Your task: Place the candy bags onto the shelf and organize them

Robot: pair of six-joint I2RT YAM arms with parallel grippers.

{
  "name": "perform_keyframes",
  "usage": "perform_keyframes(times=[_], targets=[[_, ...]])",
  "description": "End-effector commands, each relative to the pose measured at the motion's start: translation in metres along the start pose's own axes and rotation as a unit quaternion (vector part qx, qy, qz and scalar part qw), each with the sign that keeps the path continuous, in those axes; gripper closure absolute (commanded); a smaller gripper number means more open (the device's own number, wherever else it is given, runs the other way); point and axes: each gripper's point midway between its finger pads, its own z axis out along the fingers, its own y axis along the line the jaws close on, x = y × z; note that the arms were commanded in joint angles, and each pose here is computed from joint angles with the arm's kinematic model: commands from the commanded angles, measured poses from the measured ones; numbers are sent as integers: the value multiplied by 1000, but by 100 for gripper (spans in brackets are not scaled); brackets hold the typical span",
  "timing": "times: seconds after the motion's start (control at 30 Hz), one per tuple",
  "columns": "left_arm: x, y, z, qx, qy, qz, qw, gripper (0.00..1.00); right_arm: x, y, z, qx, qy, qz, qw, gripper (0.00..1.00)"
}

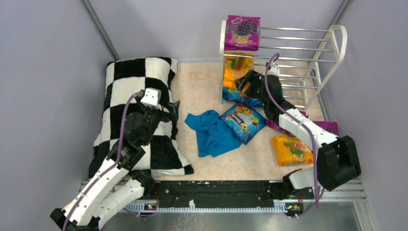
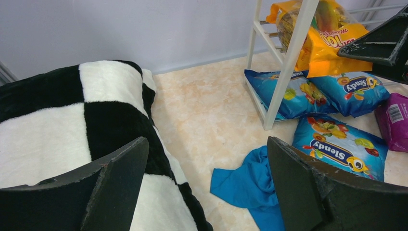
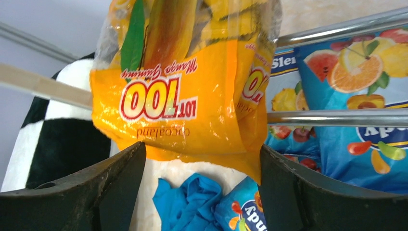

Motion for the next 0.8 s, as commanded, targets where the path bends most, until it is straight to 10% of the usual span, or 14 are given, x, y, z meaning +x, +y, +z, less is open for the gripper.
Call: perform_keyframes(times=[0.0,0.5,0.77], targets=[[-10,-3,3,6,-13,-3,1000,1,13,27,-3,-70,20,-12,997,22],[-4,-1,6,-3,-1,2,1000,1,-22,59,29,-82,-66,5,994,70],[0,-2,9,-2,5,4,1000,1,-31,69,24,-93,-78,1,993,72]])
